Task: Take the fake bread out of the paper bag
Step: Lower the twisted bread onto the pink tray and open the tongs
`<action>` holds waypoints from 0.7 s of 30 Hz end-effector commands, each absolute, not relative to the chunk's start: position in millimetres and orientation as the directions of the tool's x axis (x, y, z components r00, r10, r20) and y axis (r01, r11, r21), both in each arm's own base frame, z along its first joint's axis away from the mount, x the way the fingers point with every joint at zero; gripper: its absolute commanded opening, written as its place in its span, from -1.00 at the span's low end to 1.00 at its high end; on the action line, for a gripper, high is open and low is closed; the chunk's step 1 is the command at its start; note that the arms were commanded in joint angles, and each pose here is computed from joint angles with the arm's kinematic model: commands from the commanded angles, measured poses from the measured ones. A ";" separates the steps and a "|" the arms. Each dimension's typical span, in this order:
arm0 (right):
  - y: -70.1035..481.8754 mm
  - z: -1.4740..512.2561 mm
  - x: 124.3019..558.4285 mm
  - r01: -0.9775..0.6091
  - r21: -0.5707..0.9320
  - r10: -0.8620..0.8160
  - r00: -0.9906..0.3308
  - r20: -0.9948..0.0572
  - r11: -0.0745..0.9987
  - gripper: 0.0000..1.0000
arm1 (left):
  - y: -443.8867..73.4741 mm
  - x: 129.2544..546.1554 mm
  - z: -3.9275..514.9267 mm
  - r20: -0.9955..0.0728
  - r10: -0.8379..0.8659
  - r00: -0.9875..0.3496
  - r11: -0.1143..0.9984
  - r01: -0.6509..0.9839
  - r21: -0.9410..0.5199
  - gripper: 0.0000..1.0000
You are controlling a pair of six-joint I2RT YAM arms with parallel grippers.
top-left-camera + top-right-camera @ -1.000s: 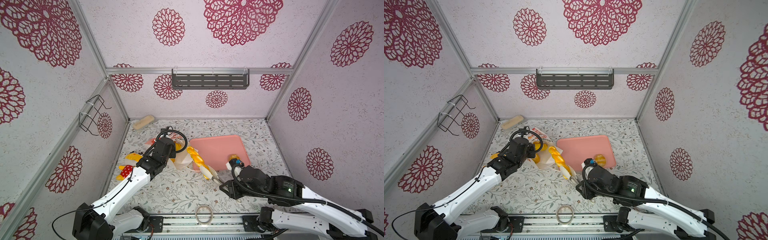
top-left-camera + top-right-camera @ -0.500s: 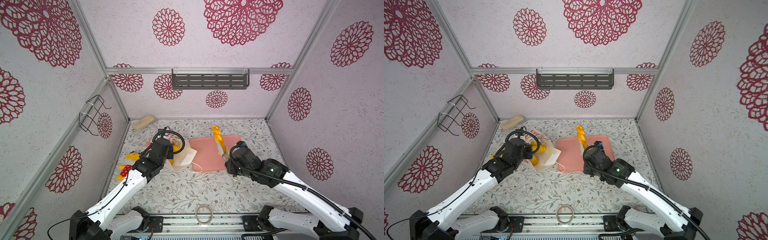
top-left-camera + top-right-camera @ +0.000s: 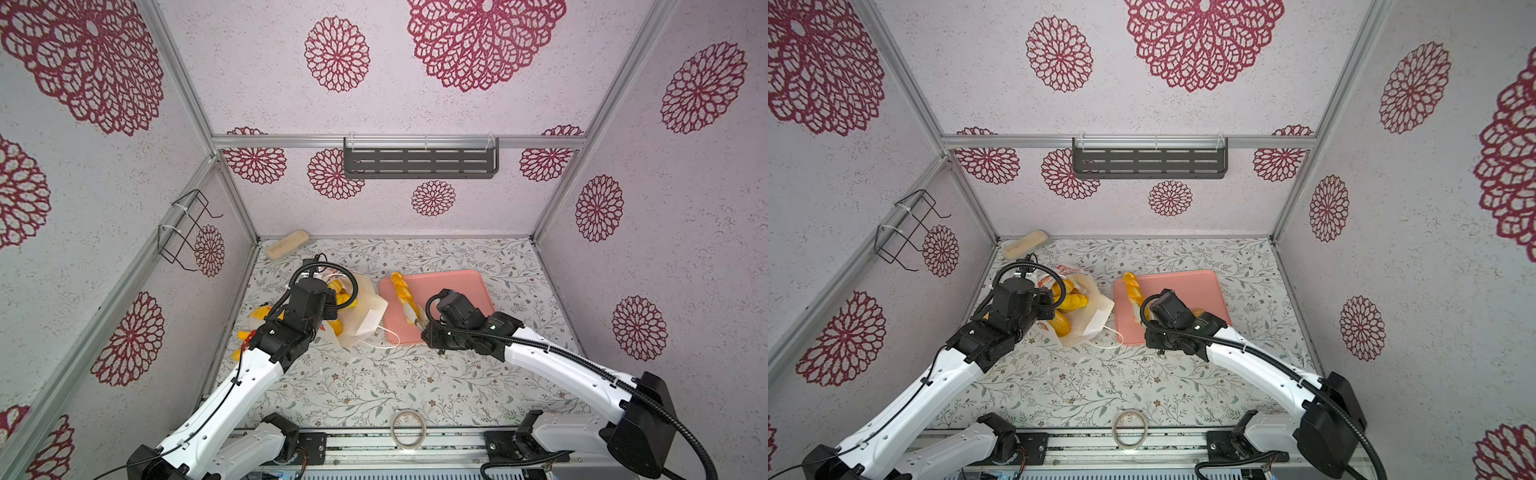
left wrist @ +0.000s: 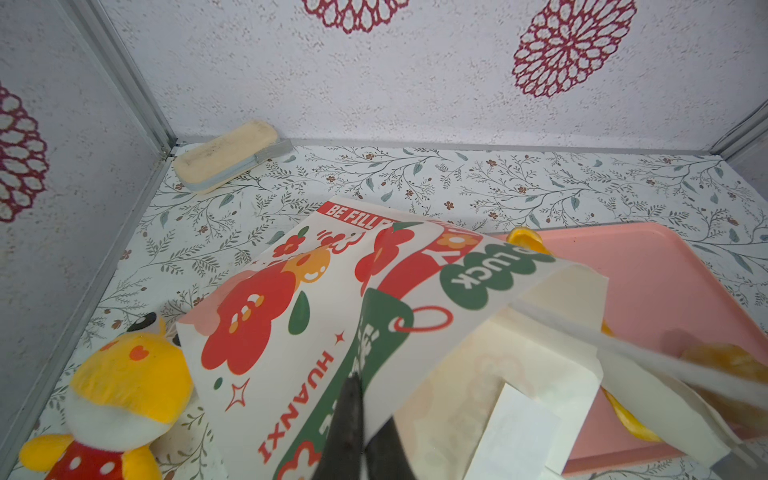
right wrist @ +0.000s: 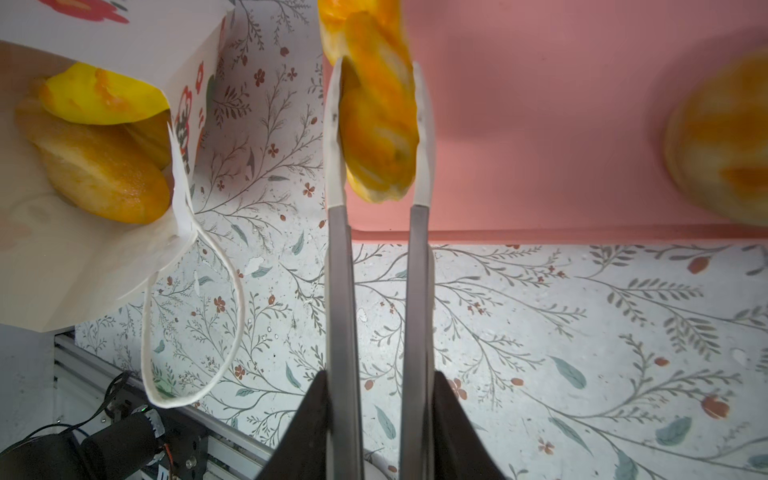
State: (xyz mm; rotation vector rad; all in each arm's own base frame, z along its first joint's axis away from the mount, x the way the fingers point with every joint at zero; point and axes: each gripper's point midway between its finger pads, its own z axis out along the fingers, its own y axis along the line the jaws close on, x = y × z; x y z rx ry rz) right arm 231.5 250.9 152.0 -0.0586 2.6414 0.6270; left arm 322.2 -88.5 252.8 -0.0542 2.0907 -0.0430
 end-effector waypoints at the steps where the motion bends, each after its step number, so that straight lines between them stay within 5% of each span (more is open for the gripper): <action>1: 268.1 156.0 237.8 -0.155 0.484 0.078 -0.900 -0.428 0.861 -1.00 | -88.0 327.6 284.7 -0.900 -0.105 -0.423 0.994 -0.021 -0.106 -1.00; 15: 293.1 135.6 230.3 -0.155 0.509 0.060 -0.923 -0.381 0.847 -0.98 | -85.9 328.2 285.6 -0.901 -0.111 -0.418 0.994 -0.028 -0.110 -1.00; 21: 287.6 138.5 230.2 -0.149 0.499 0.067 -0.919 -0.389 0.854 -0.48 | -85.4 327.3 282.5 -0.900 -0.113 -0.420 0.993 -0.028 -0.112 -1.00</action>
